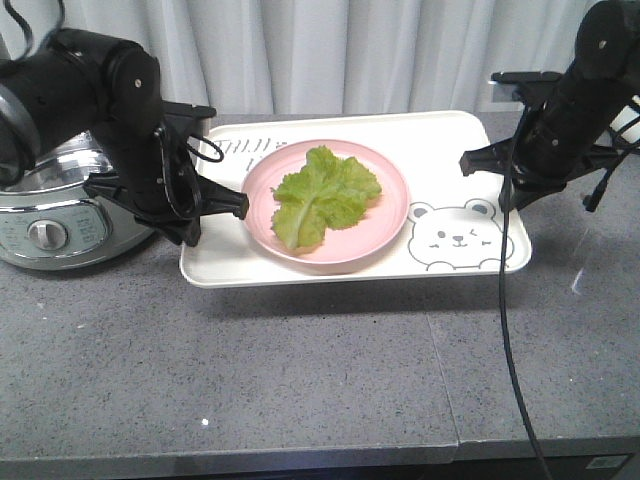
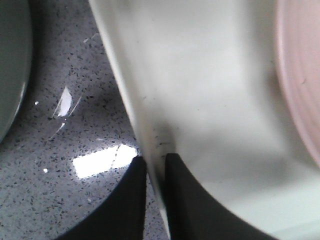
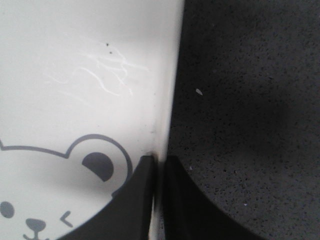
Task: Transfer vegetables to tray and serve
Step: 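Lift the tray with both grippers off the counter, then hold the tray level with both grippers while the base starts turning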
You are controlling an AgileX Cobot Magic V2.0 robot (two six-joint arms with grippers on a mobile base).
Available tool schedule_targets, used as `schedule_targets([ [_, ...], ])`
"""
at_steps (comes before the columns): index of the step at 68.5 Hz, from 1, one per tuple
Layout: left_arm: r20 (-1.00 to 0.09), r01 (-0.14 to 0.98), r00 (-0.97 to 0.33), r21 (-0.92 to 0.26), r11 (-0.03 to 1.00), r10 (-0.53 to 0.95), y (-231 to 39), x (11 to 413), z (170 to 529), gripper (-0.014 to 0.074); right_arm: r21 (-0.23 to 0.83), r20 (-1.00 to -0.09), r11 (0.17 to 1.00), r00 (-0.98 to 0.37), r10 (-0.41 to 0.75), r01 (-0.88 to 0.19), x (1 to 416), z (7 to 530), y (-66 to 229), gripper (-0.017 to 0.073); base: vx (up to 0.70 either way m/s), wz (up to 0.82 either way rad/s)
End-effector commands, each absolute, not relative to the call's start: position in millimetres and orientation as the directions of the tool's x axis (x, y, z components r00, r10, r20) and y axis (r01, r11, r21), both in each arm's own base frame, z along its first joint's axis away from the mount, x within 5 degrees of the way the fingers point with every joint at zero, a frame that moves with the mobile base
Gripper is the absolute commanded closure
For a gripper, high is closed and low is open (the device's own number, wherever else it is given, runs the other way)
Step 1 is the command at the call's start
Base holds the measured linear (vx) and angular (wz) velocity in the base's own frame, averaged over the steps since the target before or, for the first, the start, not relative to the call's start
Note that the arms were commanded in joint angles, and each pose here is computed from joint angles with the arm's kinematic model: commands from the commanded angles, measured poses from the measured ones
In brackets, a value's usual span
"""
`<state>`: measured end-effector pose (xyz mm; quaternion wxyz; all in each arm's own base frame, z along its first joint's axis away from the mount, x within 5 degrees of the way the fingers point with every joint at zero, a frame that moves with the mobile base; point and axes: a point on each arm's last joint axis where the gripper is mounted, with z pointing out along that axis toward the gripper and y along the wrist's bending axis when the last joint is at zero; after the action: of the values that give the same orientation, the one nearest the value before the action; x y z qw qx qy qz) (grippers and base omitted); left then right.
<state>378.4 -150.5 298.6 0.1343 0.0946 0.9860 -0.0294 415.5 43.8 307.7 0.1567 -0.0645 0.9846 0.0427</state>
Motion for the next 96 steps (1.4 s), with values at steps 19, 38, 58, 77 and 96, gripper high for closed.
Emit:
schedule_targets([
  [19, -0.437, 0.255, -0.879, -0.095, 0.962, 0.190, -150, 352, 361, 0.0601, 0.123, -0.430, 0.975, -0.895, -0.114, -0.183, 388, 365, 49, 0.0565, 0.00, 0.00],
  [38, -0.447, 0.268, -0.872, -0.090, 0.959, 0.202, -149, 349, 367, 0.0601, 0.150, -0.433, 0.971, -0.896, -0.103, -0.184, 387, 366, 51, 0.0565, 0.00, 0.00],
  [58, -0.447, 0.268, -0.871, -0.089, 0.959, 0.202, -149, 349, 366, 0.0601, 0.134, -0.433, 0.974, -0.895, -0.108, -0.182, 387, 366, 50, 0.0565, 0.00, 0.00],
  [77, -0.441, 0.268, -0.874, -0.088, 0.959, 0.203, -149, 348, 366, 0.0601, 0.135, -0.433, 0.974, -0.895, -0.108, -0.183, 387, 366, 50, 0.0565, 0.00, 0.00],
  [96, -0.442, 0.268, -0.874, -0.089, 0.959, 0.203, -149, 348, 366, 0.0600, 0.135, -0.433, 0.974, -0.895, -0.108, -0.183, 387, 366, 50, 0.0565, 0.00, 0.00],
])
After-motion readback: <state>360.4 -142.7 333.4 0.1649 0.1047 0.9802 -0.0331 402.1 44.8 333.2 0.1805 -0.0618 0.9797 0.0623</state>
